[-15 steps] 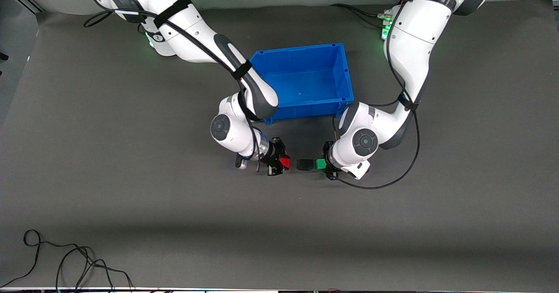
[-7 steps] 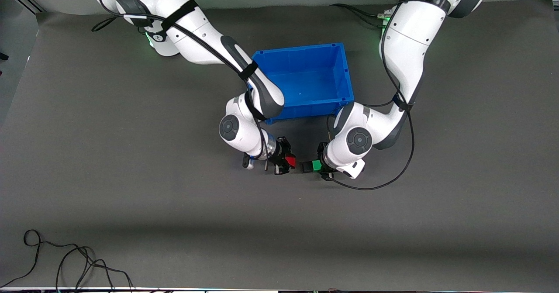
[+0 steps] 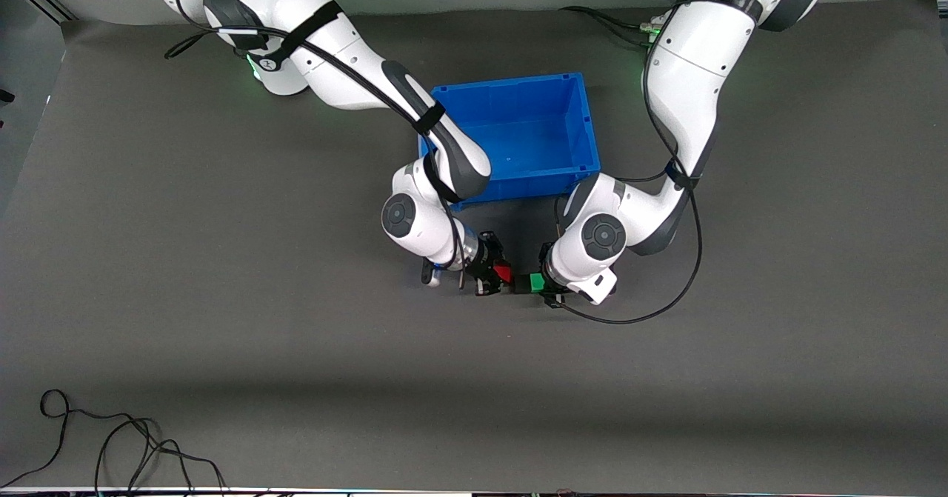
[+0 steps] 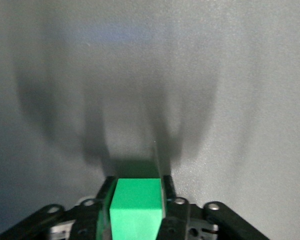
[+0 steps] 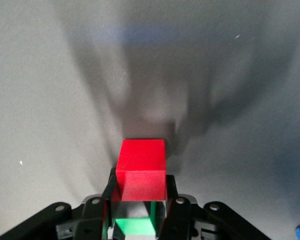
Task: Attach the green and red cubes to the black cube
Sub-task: 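Press the red and green cubes against the black cube with both grippers, then open both grippers and lift them away from the joined cubes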
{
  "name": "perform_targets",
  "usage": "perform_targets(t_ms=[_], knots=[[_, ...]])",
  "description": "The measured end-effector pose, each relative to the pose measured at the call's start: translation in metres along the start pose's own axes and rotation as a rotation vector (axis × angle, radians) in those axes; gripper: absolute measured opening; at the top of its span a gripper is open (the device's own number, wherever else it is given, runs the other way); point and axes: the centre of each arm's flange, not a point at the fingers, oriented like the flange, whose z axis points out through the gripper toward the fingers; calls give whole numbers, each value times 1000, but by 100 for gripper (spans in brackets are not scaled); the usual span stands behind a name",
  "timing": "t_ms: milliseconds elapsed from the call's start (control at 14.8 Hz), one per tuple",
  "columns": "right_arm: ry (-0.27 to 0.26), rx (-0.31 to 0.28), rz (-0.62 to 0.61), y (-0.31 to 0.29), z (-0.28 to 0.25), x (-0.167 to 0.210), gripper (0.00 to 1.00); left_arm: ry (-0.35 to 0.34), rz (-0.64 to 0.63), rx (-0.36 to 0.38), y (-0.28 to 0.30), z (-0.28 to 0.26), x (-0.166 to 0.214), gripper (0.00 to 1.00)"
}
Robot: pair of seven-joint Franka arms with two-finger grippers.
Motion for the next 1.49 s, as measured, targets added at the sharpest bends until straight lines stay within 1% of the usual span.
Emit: perform_targets(t_ms=[203, 270, 338, 405, 541, 676, 811, 946, 1014, 1149, 1284, 1419, 1486], knots=[[-2, 3, -3, -2, 5, 0, 40, 4, 3, -7, 5, -5, 0, 78], [0, 3, -5, -2, 7, 0, 42, 13, 1, -5, 9, -10, 3, 91], [1, 4, -8, -3, 7, 0, 42, 34, 1, 0, 14, -19, 8, 99], [2, 5, -11, -3, 7, 0, 48, 62, 1, 3, 22, -35, 17, 100], [4, 10, -21, -4, 6, -2, 67, 104, 26, 11, 40, -80, 43, 100], [2, 19, -31, -7, 2, -6, 85, 122, 120, 56, 52, -123, 78, 100], [7, 27, -42, -9, 0, -7, 100, 130, 217, 109, 61, -150, 115, 100], [19, 50, -68, -18, -11, -9, 100, 126, 323, 156, 71, -170, 159, 100], [43, 54, -90, -25, -20, -8, 100, 122, 390, 176, 74, -181, 181, 100], [126, 33, -150, -42, -49, -3, 100, 116, 548, 194, 73, -210, 223, 100], [197, 11, -201, -59, -91, -2, 100, 96, 751, 193, 59, -247, 263, 100], [246, -41, -286, -72, -140, 2, 100, 80, 939, 178, 38, -284, 298, 100], [265, -74, -336, -79, -167, 9, 100, 78, 1002, 170, 28, -298, 309, 100]])
